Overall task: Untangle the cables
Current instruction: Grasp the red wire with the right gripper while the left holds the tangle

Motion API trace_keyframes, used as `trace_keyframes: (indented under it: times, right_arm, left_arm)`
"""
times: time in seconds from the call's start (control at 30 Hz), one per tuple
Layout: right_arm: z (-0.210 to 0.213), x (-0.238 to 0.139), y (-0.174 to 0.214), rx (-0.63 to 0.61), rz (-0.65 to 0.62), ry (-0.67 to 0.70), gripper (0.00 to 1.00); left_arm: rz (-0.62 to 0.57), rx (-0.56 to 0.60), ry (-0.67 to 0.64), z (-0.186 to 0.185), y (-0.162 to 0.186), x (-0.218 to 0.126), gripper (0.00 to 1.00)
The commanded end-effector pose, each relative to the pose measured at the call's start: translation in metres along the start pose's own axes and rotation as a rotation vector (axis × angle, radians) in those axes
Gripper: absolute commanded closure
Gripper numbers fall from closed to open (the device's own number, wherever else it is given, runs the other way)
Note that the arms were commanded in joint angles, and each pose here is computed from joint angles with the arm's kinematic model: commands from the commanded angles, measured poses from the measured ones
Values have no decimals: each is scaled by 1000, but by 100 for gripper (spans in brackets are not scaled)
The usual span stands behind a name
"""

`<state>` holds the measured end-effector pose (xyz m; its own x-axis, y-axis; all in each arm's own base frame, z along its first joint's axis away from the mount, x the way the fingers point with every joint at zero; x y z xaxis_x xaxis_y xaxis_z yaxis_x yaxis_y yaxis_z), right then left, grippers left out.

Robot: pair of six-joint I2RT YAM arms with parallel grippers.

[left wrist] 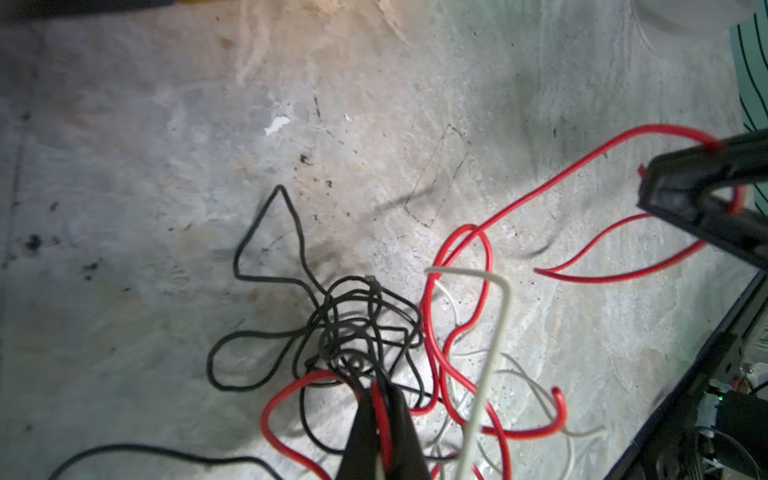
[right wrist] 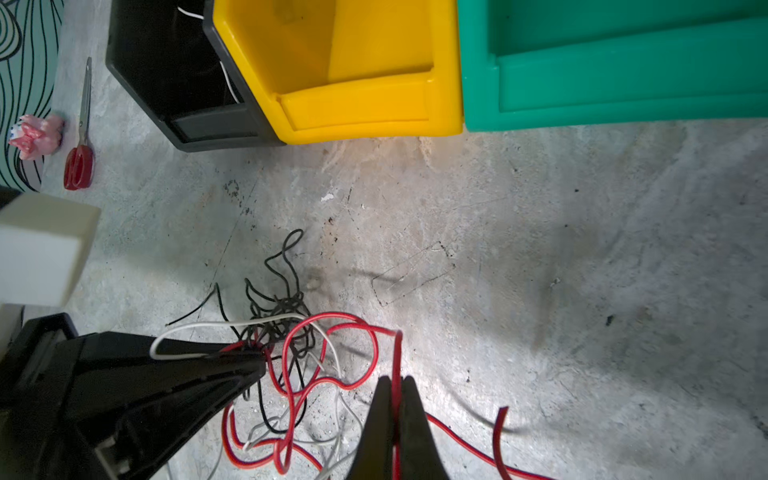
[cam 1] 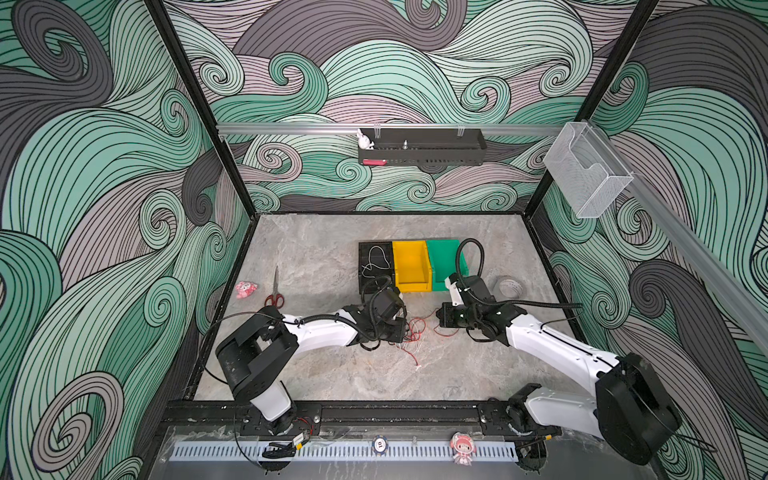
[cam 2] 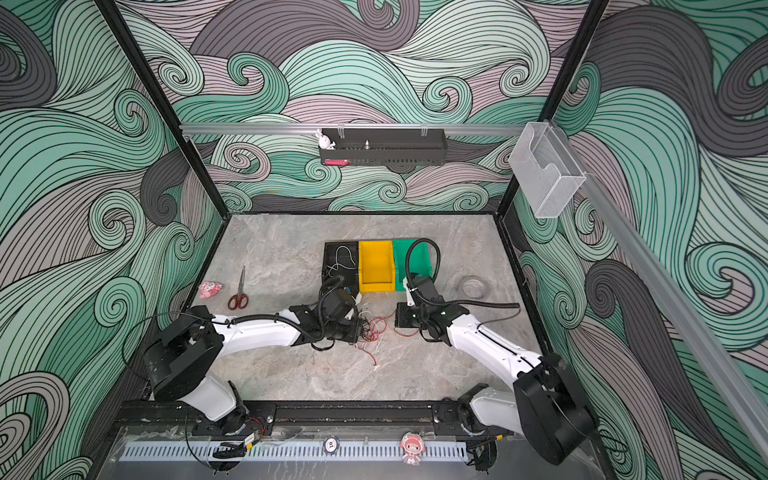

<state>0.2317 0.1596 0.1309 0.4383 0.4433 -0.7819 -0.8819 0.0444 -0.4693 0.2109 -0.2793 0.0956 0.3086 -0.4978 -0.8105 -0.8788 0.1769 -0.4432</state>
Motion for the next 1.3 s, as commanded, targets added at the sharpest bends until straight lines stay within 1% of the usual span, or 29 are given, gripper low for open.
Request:
trace_keyframes:
  times: [0.0,0.2,0.4,0.5,0.53,0.67,0.8,0.9,0.93,1.03,1.13,1.27]
  right_arm:
    - [-3,-12,-5,-30,-35,33,98]
    - [-10,-21,-11,-13,-47,41,100]
    - [-25,-27,-10,27,-56,80,100]
    - [-32,-29,-12,48,-65,89,100]
    - [-36,-29,-8,59,-46,105,100]
    - [-47,-32,-8,84,-50,128,100]
    - [-50,-36,-11,104,-59,110,100]
    - [-39,-36,-10,103,-48,7,100]
    - [-32,-36,-14,106,-66,-53,100]
    - [-13,-35,-13,101,-49,-192,99]
    - [4,-34,-9,65,-19,-257,100]
    - [20,-38,-5,28,-5,-307,100]
  left_arm:
    - [-12,-33,-70,16,2,-11,100]
    - [-30,-54,-87,27,8,-21,100]
    - [-40,-74,-122,40,15,-29,100]
    - [-70,-87,-115,42,14,-38,100]
    - [-75,-94,-113,44,15,-40,100]
    - [-85,-100,-120,50,18,-46,100]
    - [-93,-108,-136,56,23,-52,100]
    - [-102,-112,-118,57,25,-53,100]
    - [-101,-111,-101,55,26,-53,96]
    - [-96,-106,-56,50,26,-51,83]
    - [-89,-98,-13,45,25,-49,75]
    - [-85,-91,5,42,24,-51,66]
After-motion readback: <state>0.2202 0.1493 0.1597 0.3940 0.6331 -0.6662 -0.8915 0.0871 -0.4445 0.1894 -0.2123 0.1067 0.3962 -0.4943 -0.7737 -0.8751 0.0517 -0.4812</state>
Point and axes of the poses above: each gripper's point midway between its finger pads, its own x axis out along the fingers, its own z axis along the line the jaws close on, y = z × x, the point moved 6 cm from there along -x, back along the fingers, and after that the axes turned 2 degrees about x, right-handed, at the moved point
